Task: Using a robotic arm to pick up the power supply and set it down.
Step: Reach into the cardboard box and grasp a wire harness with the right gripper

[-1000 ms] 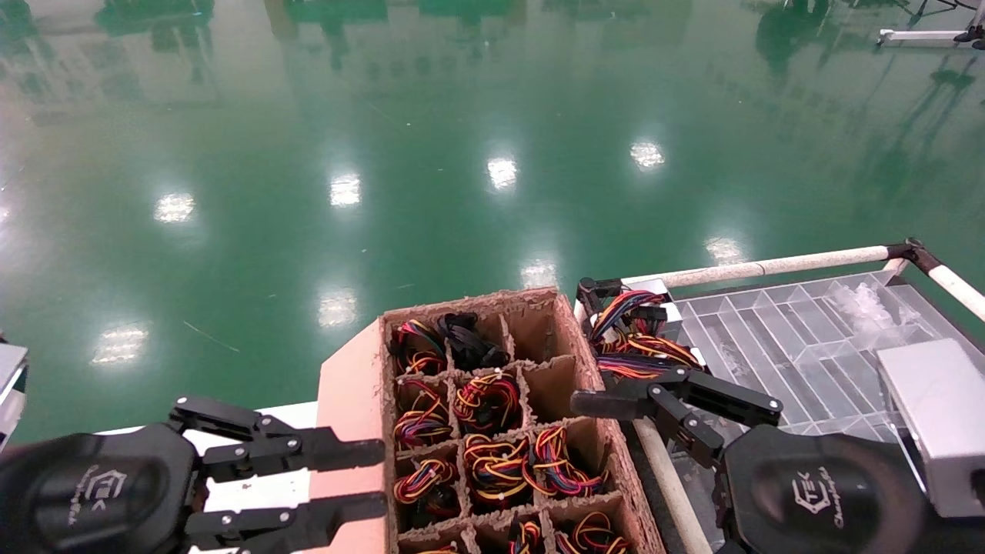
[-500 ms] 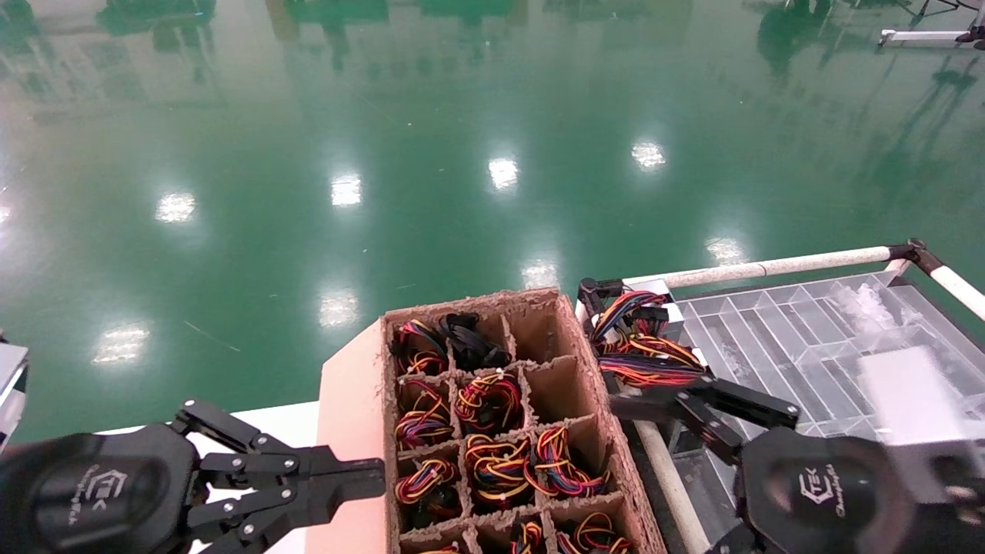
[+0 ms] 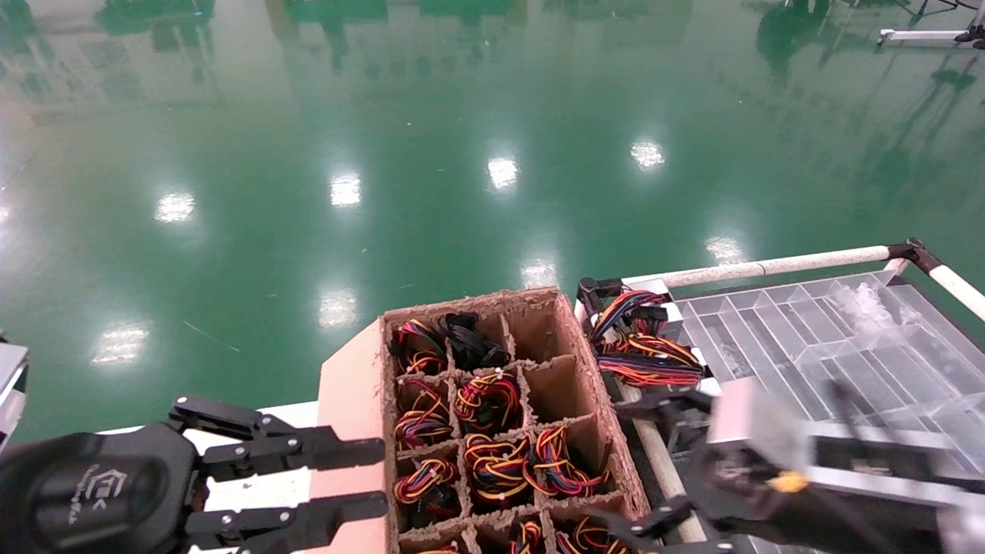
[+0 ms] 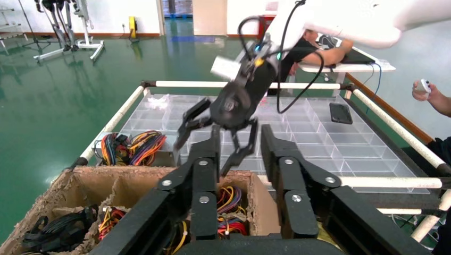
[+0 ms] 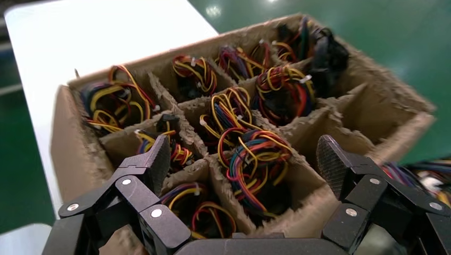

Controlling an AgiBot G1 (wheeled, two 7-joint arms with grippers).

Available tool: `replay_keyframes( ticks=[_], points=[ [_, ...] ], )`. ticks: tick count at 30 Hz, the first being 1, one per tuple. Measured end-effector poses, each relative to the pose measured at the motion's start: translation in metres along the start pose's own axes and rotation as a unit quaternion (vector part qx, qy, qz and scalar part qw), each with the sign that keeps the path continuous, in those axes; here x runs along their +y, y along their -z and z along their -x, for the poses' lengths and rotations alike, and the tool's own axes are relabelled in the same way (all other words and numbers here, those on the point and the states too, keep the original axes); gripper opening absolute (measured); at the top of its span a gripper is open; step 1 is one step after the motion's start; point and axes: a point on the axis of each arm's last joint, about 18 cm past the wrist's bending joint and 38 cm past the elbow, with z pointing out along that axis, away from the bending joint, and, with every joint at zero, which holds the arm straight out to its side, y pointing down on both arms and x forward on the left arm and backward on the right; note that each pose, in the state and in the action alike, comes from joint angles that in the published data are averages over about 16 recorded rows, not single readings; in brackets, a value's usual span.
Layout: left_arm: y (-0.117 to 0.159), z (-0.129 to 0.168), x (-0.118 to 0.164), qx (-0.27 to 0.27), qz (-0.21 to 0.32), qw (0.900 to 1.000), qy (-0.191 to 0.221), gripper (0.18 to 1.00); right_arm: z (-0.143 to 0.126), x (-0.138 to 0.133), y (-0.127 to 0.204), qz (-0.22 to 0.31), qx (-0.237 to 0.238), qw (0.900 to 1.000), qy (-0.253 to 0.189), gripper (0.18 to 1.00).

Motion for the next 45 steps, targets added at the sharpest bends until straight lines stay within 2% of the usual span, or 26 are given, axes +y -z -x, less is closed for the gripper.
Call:
replay_keyframes(
  ticks=[5, 13, 19, 26, 35, 40, 45],
  points=[
    [0.0, 0.0, 0.0, 0.0, 0.0, 1.0, 0.0, 0.37, -0.003, 0.001, -0.026, 0.027, -0.002, 0.999, 0.017, 0.98],
    [0.0, 0.0, 0.0, 0.0, 0.0, 1.0, 0.0, 0.552, -0.009, 0.002, -0.05, 0.066, -0.001, 0.997, 0.03, 0.916],
    [0.0, 0.0, 0.0, 0.0, 0.0, 1.0, 0.0, 0.701, -0.01, 0.007, -0.059, 0.091, 0.001, 0.995, 0.029, 0.829],
    [0.0, 0.0, 0.0, 0.0, 0.0, 1.0, 0.0, 0.856, -0.011, 0.012, -0.065, 0.112, 0.004, 0.993, 0.021, 0.667],
    [0.0, 0.0, 0.0, 0.0, 0.0, 1.0, 0.0, 0.958, -0.012, 0.017, -0.066, 0.126, 0.009, 0.992, 0.008, 0.436],
    [0.0, 0.0, 0.0, 0.0, 0.0, 1.0, 0.0, 0.987, -0.014, 0.014, -0.063, 0.123, 0.013, 0.992, -0.002, 0.336],
    [0.0, 0.0, 0.0, 0.0, 0.0, 1.0, 0.0, 0.999, -0.019, 0.005, -0.052, 0.106, 0.02, 0.994, -0.018, 0.274]
  ],
)
